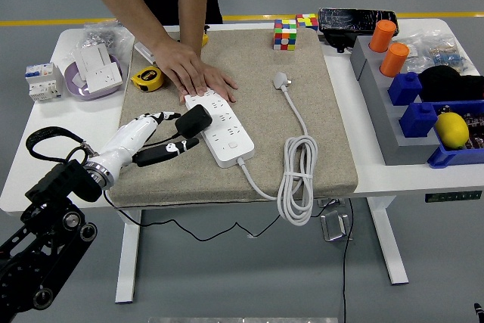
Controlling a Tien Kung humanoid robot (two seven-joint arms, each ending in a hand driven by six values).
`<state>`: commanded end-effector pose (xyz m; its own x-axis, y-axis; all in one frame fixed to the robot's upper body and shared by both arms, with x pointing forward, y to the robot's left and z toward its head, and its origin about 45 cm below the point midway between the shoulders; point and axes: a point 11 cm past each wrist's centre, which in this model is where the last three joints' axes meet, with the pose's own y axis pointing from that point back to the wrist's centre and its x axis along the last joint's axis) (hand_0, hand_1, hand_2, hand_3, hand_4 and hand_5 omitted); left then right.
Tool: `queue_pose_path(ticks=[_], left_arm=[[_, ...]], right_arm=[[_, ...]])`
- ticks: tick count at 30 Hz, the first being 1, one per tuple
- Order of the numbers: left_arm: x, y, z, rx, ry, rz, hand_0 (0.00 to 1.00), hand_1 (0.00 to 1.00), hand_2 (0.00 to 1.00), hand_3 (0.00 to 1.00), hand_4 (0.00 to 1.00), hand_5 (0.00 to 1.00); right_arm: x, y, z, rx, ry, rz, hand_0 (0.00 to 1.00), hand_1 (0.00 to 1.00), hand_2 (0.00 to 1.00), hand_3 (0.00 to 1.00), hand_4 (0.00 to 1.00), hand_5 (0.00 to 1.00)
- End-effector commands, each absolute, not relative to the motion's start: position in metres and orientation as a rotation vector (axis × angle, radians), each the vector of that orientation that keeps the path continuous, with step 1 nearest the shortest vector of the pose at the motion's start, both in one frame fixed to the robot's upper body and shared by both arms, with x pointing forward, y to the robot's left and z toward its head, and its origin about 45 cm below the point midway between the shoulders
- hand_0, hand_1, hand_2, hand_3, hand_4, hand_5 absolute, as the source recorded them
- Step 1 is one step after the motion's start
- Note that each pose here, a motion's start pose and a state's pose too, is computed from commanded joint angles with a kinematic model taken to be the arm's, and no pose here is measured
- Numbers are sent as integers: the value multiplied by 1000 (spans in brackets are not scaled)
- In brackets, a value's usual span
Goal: Pick up the plug,place it near the board,insert it into the board,press the button
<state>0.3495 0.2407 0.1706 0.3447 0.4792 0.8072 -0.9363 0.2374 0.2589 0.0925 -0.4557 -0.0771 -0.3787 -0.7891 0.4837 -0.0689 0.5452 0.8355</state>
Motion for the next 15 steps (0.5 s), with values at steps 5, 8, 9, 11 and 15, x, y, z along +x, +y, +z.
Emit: queue_pose_path(ticks=[5,8,9,11,15], left_arm=[[355,236,171,828,-667,1069,998,961,909,901,998,998],[358,231,170,825,-680,1052,998,961,909,897,998,998],[359,230,170,826,-681,1048,998,961,909,897,998,998],[361,227,168,825,-685,1032,998,961,909,897,998,998],[364,223,168,818,-681,1019,998,961,909,899,998,998]], right_arm=[[93,-455,-77,712,-1806,-924,947,873,812,812,998,998],[95,-455,-77,715,-1806,-923,946,873,812,812,998,998],[96,-455,-77,717,-1807,-922,946,873,812,812,998,998],[97,-454,-77,719,-1810,-922,946,873,812,812,998,998],[97,-455,-76,717,-1808,-921,946,873,812,812,998,998]])
